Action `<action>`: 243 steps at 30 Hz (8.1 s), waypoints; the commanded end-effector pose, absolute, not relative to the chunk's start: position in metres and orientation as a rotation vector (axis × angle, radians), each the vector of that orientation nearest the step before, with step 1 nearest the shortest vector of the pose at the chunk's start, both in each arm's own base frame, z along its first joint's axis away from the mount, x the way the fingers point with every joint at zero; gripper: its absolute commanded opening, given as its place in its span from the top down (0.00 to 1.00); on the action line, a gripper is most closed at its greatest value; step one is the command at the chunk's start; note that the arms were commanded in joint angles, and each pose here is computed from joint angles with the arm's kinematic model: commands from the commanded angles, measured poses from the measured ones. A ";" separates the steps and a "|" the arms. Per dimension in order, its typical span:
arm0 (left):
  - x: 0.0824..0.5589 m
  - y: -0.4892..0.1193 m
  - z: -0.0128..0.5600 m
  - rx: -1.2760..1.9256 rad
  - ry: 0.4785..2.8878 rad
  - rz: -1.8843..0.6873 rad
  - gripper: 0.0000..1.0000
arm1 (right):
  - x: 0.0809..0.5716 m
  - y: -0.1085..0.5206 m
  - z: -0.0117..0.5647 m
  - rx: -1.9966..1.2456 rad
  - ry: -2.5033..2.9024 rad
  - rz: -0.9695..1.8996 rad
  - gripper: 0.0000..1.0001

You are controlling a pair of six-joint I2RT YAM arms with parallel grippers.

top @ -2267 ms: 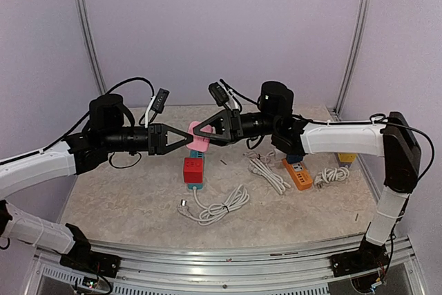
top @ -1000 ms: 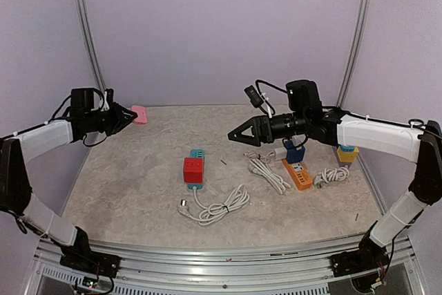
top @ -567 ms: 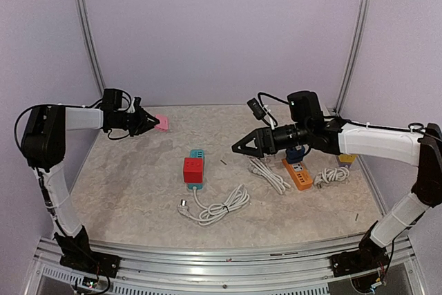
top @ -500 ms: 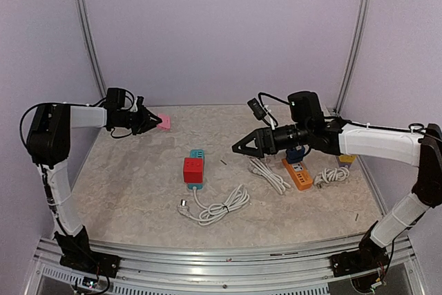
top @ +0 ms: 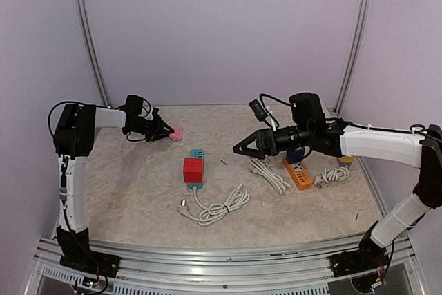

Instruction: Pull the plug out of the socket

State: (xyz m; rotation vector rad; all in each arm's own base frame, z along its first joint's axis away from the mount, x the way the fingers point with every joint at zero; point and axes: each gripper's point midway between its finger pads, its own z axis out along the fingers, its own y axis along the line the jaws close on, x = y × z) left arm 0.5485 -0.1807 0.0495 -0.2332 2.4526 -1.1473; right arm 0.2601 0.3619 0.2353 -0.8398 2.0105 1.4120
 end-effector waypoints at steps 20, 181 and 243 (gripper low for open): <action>0.548 -0.166 0.093 -0.194 2.483 -0.762 0.21 | 0.267 0.355 0.239 -0.832 2.007 1.331 0.06; 0.307 -0.349 0.112 0.989 2.368 -0.553 0.82 | 0.293 0.417 -0.020 -0.911 2.077 0.496 0.74; 0.307 -0.334 0.133 0.952 2.358 -0.571 0.85 | 0.298 0.406 -0.041 -0.889 2.160 0.436 0.91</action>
